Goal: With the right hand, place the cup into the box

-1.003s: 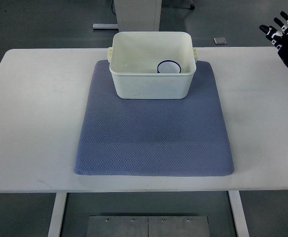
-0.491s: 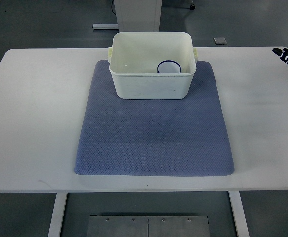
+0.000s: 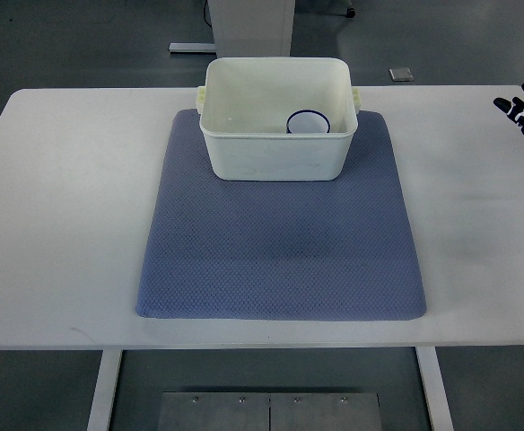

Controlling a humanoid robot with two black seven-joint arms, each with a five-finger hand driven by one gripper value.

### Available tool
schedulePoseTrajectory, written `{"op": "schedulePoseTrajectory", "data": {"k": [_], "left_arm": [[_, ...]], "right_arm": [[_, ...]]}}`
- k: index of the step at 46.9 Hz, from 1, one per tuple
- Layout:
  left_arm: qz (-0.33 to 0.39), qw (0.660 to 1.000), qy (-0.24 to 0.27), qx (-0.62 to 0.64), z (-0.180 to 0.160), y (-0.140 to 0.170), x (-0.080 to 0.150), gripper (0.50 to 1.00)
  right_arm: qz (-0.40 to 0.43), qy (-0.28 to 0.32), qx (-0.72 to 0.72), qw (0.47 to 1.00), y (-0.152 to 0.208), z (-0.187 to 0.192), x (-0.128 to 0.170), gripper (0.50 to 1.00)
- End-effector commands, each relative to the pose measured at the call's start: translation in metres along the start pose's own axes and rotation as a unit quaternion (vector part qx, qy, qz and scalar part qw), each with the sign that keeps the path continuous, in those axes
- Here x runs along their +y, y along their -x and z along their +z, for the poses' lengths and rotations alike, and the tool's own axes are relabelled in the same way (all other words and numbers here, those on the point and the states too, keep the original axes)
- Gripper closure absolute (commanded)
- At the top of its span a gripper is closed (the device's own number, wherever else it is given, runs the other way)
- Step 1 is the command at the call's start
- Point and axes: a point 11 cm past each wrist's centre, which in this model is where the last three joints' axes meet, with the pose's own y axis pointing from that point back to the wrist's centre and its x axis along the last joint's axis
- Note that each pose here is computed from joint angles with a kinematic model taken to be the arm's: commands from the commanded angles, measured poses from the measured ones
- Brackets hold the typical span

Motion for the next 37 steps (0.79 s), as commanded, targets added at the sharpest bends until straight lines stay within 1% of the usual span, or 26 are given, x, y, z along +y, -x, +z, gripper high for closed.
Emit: {"op": "schedulePoseTrajectory", "data": {"k": [1,16,24,37], "left_arm": [[0.000,1.000,0.000,0.000,0.000,0.000,0.000,0.500],[0.000,1.000,0.000,0.002,0.000,0.000,0.000,0.500],[0.000,1.000,0.000,0.000,0.000,0.000,0.000,0.500],[-0.001,1.000,0.000,0.001,0.000,0.000,0.000,0.500]], "right_arm": [[-0.002,0.004,-0.009,1.000,0.003,0.012,0.003,0.500],[-0.013,0.015,-0.044,0.999,0.018,0.035,0.004,0.500],[-0.016,0.010,-0.076,0.997,0.020,0.034,0.004,0.500],[-0.022,0.027,-0.099,0.994,0.034,0.060,0.008,0.500]]}}
